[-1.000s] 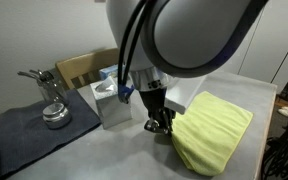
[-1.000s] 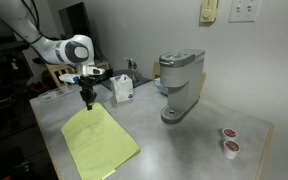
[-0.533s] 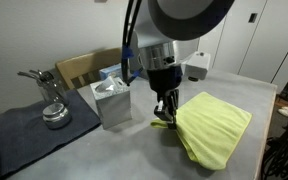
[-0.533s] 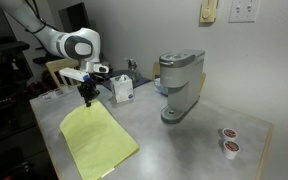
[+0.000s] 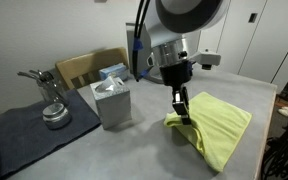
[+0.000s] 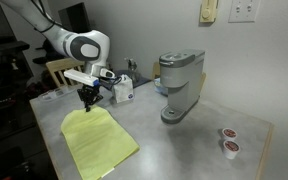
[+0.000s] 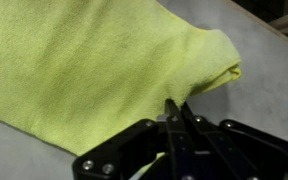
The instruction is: Fold the towel once on the table
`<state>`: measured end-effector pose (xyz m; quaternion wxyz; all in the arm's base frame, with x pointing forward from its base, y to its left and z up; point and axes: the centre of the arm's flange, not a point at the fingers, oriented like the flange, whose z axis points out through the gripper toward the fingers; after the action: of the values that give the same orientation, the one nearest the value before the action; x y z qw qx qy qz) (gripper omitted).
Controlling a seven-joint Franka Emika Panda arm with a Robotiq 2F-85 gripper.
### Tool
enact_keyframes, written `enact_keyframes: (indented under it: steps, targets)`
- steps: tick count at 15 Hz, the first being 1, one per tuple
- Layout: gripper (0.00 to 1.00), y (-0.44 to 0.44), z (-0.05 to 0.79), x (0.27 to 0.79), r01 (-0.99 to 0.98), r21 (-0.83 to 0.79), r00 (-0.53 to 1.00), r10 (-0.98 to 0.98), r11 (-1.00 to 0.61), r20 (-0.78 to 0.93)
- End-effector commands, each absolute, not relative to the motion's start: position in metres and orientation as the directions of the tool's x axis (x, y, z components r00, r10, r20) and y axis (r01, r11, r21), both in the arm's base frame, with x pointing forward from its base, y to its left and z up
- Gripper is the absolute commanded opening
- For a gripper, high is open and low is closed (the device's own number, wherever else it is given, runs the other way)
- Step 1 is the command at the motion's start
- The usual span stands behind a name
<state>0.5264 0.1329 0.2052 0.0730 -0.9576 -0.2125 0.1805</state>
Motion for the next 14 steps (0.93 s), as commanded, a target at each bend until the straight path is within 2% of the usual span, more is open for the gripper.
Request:
enact_keyframes:
  steps: [1, 14]
  targets:
    - [0.01, 0.111, 0.203, 0.522, 0.368, -0.233, 0.831, 0.431, -0.900, -0.351]
    - [0.01, 0.061, 0.218, 0.526, 0.305, -0.208, 0.871, 0.361, -0.929, -0.334]
